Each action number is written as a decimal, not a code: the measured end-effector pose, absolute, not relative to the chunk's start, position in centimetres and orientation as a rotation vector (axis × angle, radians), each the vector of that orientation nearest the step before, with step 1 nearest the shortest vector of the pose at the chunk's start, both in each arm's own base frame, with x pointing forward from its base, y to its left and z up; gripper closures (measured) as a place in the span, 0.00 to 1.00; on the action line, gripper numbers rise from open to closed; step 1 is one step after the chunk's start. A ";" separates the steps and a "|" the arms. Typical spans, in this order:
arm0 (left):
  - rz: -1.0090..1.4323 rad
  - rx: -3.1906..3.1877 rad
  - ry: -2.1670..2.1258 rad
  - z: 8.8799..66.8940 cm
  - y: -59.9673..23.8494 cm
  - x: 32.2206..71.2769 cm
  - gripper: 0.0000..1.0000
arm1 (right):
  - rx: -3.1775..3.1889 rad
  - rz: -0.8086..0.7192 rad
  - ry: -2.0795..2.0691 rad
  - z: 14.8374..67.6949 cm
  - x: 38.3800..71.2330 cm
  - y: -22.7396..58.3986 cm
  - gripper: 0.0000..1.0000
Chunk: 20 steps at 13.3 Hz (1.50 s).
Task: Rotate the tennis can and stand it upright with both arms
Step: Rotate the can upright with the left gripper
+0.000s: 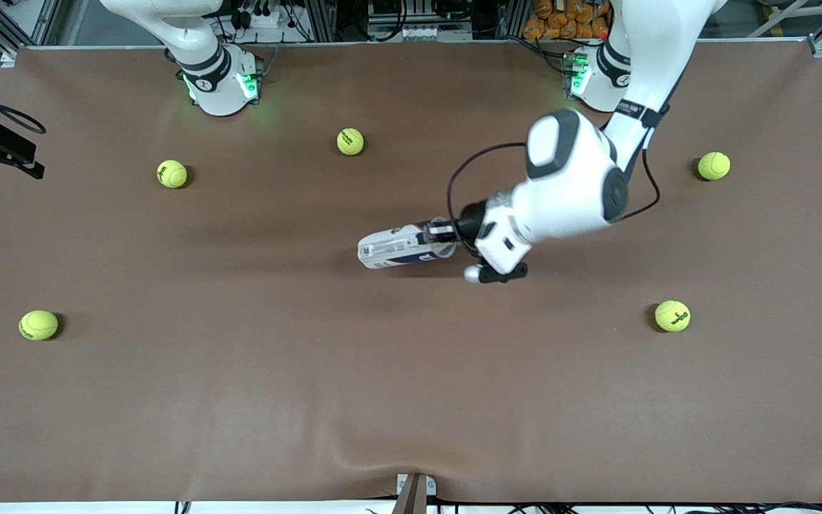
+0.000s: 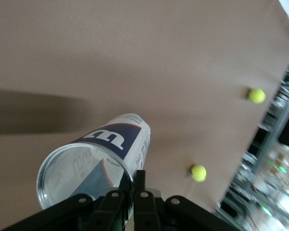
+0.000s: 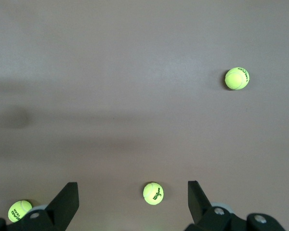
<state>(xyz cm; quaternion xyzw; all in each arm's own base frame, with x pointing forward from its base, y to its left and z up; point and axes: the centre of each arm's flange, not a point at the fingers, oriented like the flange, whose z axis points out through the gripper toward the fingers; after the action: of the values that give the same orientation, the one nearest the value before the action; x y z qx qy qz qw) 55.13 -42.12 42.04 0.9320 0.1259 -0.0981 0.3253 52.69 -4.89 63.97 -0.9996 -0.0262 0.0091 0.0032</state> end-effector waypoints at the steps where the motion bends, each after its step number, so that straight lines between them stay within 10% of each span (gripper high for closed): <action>1: -0.232 2.487 0.360 43.6 -44.2 54.1 0.95 | -3.134 0.029 -0.082 64.0 52.7 -4.9 0.00; 20: 0.025 3.175 0.528 39.2 -57.3 43.2 0.95 | -3.133 0.028 -0.084 64.0 52.7 -4.8 0.00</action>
<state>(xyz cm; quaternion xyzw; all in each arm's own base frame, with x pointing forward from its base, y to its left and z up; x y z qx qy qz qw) 43.23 -57.26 39.18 0.9857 0.1638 0.0078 -0.0386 52.70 -4.81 63.96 -0.9996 -0.0268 0.0089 0.0037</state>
